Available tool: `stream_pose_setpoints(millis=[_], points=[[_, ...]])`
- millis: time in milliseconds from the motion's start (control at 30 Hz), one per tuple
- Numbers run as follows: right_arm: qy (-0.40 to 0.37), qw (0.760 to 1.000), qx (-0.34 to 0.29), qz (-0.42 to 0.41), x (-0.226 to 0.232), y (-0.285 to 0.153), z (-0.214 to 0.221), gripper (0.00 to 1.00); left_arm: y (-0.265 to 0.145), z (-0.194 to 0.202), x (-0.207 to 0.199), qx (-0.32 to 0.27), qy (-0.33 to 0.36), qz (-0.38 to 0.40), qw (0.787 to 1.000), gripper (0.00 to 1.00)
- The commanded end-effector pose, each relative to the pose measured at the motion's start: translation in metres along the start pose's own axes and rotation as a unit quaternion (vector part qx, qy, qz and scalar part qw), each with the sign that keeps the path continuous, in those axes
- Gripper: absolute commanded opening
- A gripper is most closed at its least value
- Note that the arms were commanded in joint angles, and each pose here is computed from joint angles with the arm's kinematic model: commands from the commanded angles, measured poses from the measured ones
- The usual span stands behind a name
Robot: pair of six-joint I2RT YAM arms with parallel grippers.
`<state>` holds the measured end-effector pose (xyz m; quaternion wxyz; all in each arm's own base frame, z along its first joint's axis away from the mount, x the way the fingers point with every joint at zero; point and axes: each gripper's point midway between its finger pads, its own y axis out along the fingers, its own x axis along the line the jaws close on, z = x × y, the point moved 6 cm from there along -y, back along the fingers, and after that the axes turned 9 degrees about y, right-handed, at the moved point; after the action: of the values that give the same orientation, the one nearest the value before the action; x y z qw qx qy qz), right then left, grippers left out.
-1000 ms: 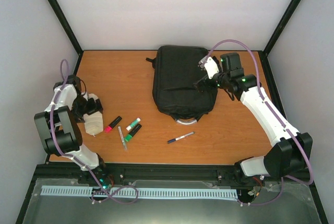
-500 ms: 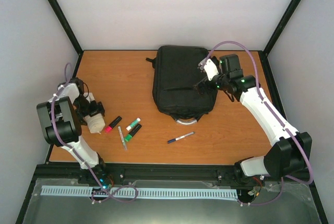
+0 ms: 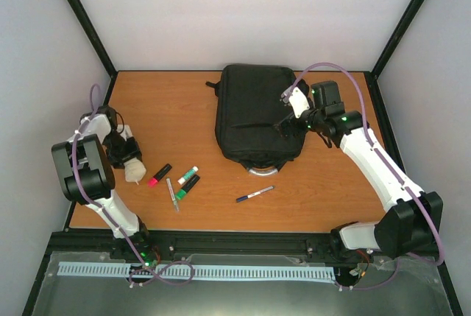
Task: Pack the student bag
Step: Pick up the stationery from the center of the board.
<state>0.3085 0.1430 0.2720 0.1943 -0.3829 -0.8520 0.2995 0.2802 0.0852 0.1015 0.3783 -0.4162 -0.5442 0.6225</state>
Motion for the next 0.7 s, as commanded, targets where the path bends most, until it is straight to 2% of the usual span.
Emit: stream_pose_setpoints(millis=[0,133,300,400,500,567,667], points=[[-0.008,1.000,-0.012,0.002,0.002,-0.006,-0.002,1.00,-0.029,-0.022,-0.007,-0.055,0.024,0.028,0.998,0.55],[-0.007,1.000,-0.012,0.002,0.001,-0.004,-0.002,1.00,-0.053,-0.035,-0.024,-0.095,0.054,0.045,0.993,0.52],[-0.001,1.000,-0.012,-0.005,0.001,0.000,-0.002,1.00,-0.059,-0.043,-0.063,-0.099,0.149,0.048,0.983,0.52],[0.002,1.000,-0.013,-0.010,0.002,0.001,-0.002,1.00,-0.051,-0.044,-0.087,-0.084,0.204,0.016,0.975,0.53],[0.003,1.000,-0.011,-0.010,0.002,0.002,-0.001,1.00,-0.045,-0.044,-0.107,-0.088,0.254,-0.049,0.962,0.55],[0.002,1.000,-0.011,-0.009,0.002,0.001,-0.002,1.00,-0.036,-0.044,-0.117,-0.079,0.276,-0.085,0.954,0.56],[-0.001,1.000,-0.012,-0.006,0.001,0.000,-0.001,1.00,-0.019,-0.044,-0.126,-0.054,0.288,-0.095,0.951,0.57]])
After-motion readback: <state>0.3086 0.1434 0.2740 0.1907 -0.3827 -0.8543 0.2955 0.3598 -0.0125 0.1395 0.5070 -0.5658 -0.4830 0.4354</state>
